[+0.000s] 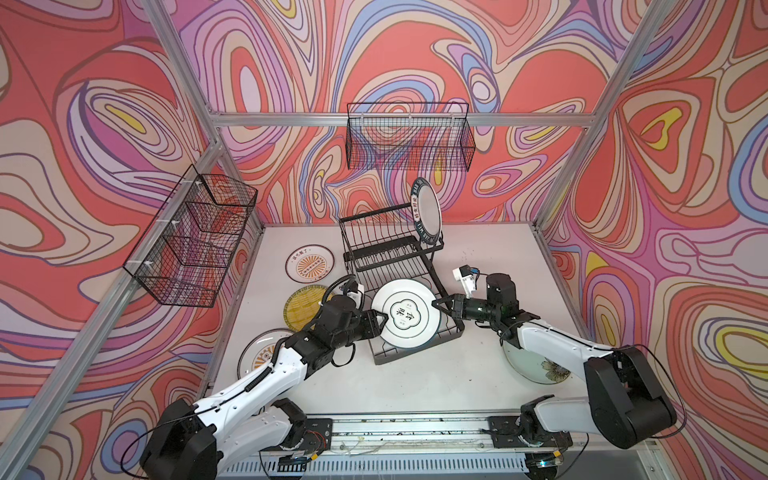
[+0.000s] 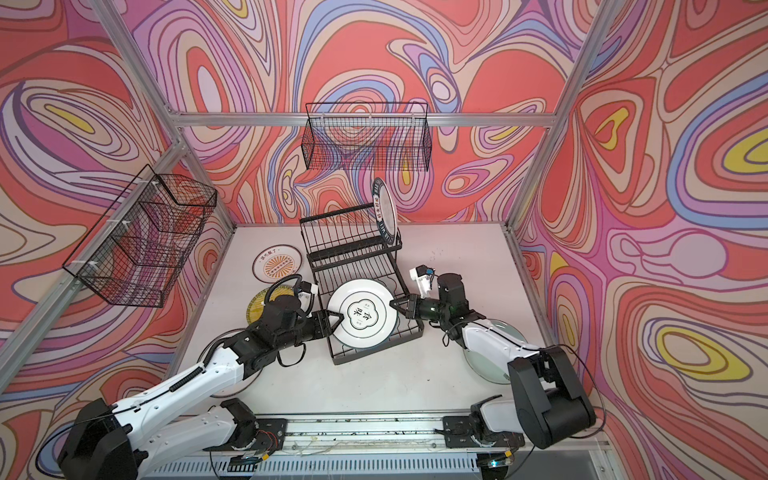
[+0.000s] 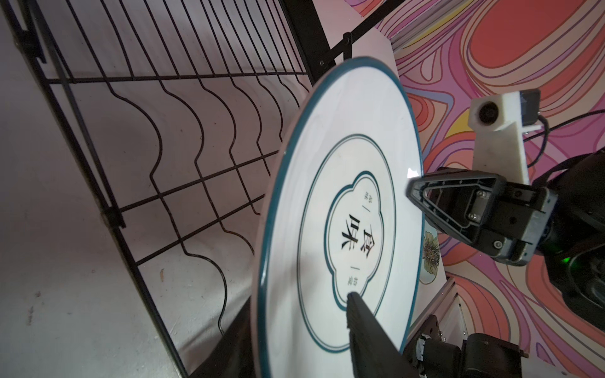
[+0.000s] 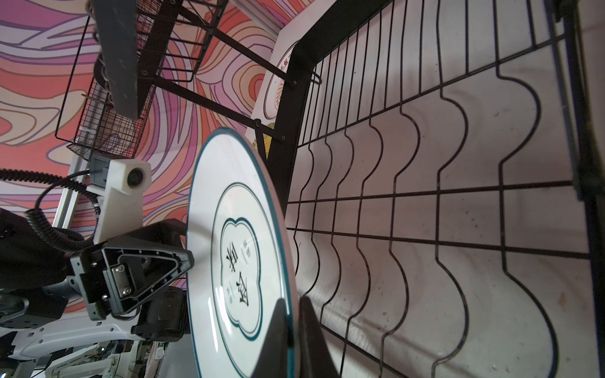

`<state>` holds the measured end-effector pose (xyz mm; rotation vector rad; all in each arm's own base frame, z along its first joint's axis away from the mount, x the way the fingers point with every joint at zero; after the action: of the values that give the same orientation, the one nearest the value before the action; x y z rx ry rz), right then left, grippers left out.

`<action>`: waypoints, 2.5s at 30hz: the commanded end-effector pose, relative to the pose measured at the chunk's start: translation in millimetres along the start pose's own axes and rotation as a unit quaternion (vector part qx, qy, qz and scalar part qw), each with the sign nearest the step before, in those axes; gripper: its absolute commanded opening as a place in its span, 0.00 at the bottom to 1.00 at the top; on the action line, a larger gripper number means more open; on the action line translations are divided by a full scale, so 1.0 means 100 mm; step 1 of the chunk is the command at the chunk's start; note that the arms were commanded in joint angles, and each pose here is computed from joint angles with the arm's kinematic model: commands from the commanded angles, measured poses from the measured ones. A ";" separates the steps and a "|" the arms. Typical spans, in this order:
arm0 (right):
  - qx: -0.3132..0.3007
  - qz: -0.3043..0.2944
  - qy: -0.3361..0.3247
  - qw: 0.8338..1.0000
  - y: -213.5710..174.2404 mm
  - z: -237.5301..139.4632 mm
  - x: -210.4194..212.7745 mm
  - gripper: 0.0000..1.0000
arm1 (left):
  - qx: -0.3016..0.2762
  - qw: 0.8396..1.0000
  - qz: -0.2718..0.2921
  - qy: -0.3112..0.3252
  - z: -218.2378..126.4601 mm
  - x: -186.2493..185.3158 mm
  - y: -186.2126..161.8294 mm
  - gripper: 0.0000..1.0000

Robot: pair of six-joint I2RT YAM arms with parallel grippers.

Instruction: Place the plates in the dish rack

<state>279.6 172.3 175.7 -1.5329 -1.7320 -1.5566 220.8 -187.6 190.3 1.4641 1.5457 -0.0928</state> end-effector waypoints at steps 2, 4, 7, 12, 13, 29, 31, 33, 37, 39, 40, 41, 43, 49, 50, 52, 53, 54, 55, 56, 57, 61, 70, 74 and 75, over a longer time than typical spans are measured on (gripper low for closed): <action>-0.003 -0.011 0.026 1.000 0.03 0.00 0.08 0.00 | -0.013 1.000 -0.004 -0.014 -0.01 -0.06 0.07 0.44; -0.004 -0.012 0.026 1.000 0.02 0.00 0.09 0.00 | -0.014 1.000 -0.004 -0.014 -0.01 -0.06 0.08 0.44; -0.003 -0.012 0.026 1.000 0.01 -0.01 0.09 0.00 | -0.012 1.000 -0.005 -0.013 0.01 -0.06 0.08 0.43; -0.003 -0.012 0.028 1.000 0.01 -0.02 0.10 0.00 | -0.010 1.000 -0.007 -0.016 0.02 -0.05 0.06 0.39; -0.002 -0.013 0.028 1.000 0.01 -0.02 0.10 0.00 | -0.010 1.000 -0.007 -0.017 0.02 -0.05 0.06 0.38; -0.005 -0.013 0.032 0.999 0.02 -0.04 0.14 0.00 | -0.020 1.000 -0.013 -0.020 -0.01 -0.05 0.07 0.18; -0.007 -0.015 0.033 0.999 0.04 -0.04 0.16 0.00 | -0.022 0.999 -0.015 -0.020 -0.02 -0.05 0.07 0.14; -0.006 -0.016 0.036 0.999 0.04 -0.05 0.17 0.00 | -0.024 0.999 -0.017 -0.021 -0.02 -0.05 0.07 0.11; -0.007 -0.015 0.040 0.999 0.05 -0.06 0.19 0.00 | -0.024 0.999 -0.018 -0.023 -0.01 -0.05 0.07 0.05; -0.007 -0.015 0.041 0.999 0.04 -0.06 0.20 0.00 | -0.025 0.999 -0.019 -0.023 -0.01 -0.05 0.08 0.00; -0.007 -0.016 0.042 0.999 0.05 -0.06 0.21 0.00 | -0.026 0.999 -0.019 -0.024 -0.02 -0.05 0.07 0.00; -0.007 -0.016 0.043 0.999 0.04 -0.06 0.21 0.02 | -0.025 0.999 -0.019 -0.024 -0.01 -0.05 0.07 0.00; -0.006 -0.015 0.047 0.999 0.04 -0.06 0.21 0.04 | -0.028 0.999 -0.020 -0.025 -0.02 -0.05 0.07 0.00; -0.006 -0.009 0.063 0.998 0.02 -0.06 0.24 0.10 | -0.043 0.998 -0.022 -0.031 -0.05 -0.05 0.08 0.00; -0.005 -0.008 0.066 0.998 0.02 -0.06 0.25 0.12 | -0.046 0.998 -0.023 -0.033 -0.06 -0.05 0.09 0.00; -0.003 -0.005 0.070 0.998 0.00 -0.06 0.25 0.15 | -0.049 0.998 -0.022 -0.033 -0.07 -0.05 0.09 0.00; -0.002 -0.005 0.072 0.997 -0.01 -0.06 0.25 0.16 | -0.050 0.998 -0.022 -0.034 -0.08 -0.05 0.09 0.00; -0.001 -0.005 0.074 0.997 -0.02 -0.06 0.26 0.17 | -0.052 0.998 -0.022 -0.034 -0.08 -0.05 0.09 0.00; 0.001 -0.002 0.073 0.997 -0.03 -0.06 0.25 0.19 | -0.054 0.998 -0.022 -0.035 -0.09 -0.06 0.10 0.00; 0.002 -0.001 0.074 0.997 -0.04 -0.06 0.25 0.20 | -0.055 0.998 -0.021 -0.036 -0.10 -0.06 0.10 0.00; 0.003 0.000 0.076 0.997 -0.05 -0.06 0.26 0.20 | -0.056 0.998 -0.022 -0.036 -0.10 -0.05 0.10 0.00; 0.008 0.007 0.081 0.997 -0.11 -0.04 0.25 0.23 | -0.062 0.997 -0.023 -0.038 -0.12 -0.05 0.10 0.00; 0.021 0.016 0.091 0.996 -0.20 0.05 0.25 0.25 | -0.068 0.997 -0.025 -0.041 -0.13 -0.06 0.11 0.00; 0.028 0.014 0.094 0.995 -0.23 0.11 0.27 0.25 | -0.072 0.996 -0.026 -0.041 -0.14 -0.06 0.12 0.00; 0.030 0.014 0.094 0.995 -0.24 0.12 0.27 0.25 | -0.073 0.996 -0.026 -0.041 -0.15 -0.06 0.13 0.00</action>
<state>262.8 187.9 176.0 -1.4459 -1.6143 -1.5638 218.5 -180.8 201.4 1.3348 1.5180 -0.1051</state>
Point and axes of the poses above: each gripper's point midway between its finger pads, its own z axis out along the fingers, its own x axis along the line the jaws close on, y = z × x, the point moved 6 cm from there along -z, back along the fingers, and after that the axes turned 2 degrees about z, right-handed, at the moved point
